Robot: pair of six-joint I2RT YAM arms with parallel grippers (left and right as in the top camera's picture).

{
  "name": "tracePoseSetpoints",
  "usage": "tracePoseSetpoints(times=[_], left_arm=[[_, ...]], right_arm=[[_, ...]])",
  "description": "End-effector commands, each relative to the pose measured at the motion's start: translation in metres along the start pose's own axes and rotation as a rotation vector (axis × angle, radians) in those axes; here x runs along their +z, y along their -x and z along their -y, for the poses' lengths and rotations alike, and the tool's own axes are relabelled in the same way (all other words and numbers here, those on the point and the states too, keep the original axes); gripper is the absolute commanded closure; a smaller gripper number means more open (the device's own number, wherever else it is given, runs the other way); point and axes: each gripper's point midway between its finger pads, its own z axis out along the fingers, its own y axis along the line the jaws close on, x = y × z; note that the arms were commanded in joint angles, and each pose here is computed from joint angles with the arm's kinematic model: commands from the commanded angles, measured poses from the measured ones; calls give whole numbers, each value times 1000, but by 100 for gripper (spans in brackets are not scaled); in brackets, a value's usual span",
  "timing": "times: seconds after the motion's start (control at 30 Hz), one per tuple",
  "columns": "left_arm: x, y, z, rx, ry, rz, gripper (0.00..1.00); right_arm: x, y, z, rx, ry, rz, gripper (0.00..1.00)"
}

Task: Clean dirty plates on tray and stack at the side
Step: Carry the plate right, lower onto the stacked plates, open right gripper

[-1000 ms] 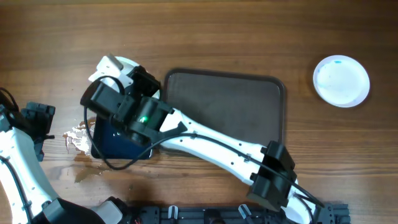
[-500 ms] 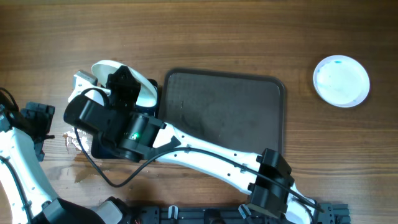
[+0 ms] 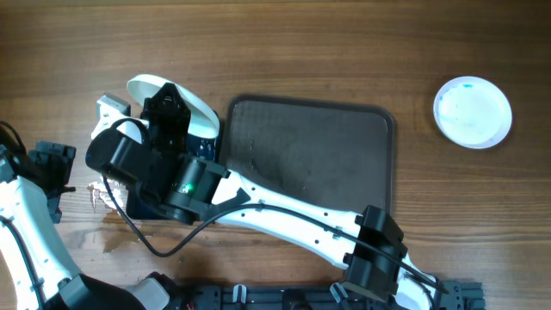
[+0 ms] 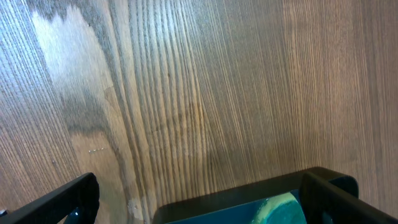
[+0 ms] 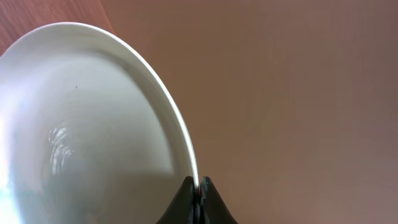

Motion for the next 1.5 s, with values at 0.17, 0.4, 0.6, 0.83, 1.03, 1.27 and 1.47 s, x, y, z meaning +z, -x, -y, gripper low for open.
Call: tracePoseSetpoints(times=[0.17, 0.4, 0.6, 0.83, 1.03, 1.27, 1.47], left_arm=[[1, 3, -5, -20, 21, 6, 0], [1, 0, -3, -19, 11, -5, 0], [5, -22, 24, 57, -46, -65, 0], [20, -75, 70, 267, -72, -139, 0], [17, -101, 95, 366, -120, -143, 0], [15, -112, 103, 406, -137, -148, 0], [15, -112, 103, 406, -139, -147, 0]], right_arm=[[4, -12, -20, 226, 104, -28, 96], [39, -48, -83, 881, 684, -236, 96], [125, -196, -25, 1323, 805, -611, 96], [146, -452, 47, 1593, 465, -1059, 96], [75, -649, 92, 1770, 95, -1369, 96], [-13, -760, 58, 1843, -113, -1712, 96], [11, -750, -8, 1872, 11, -1699, 96]])
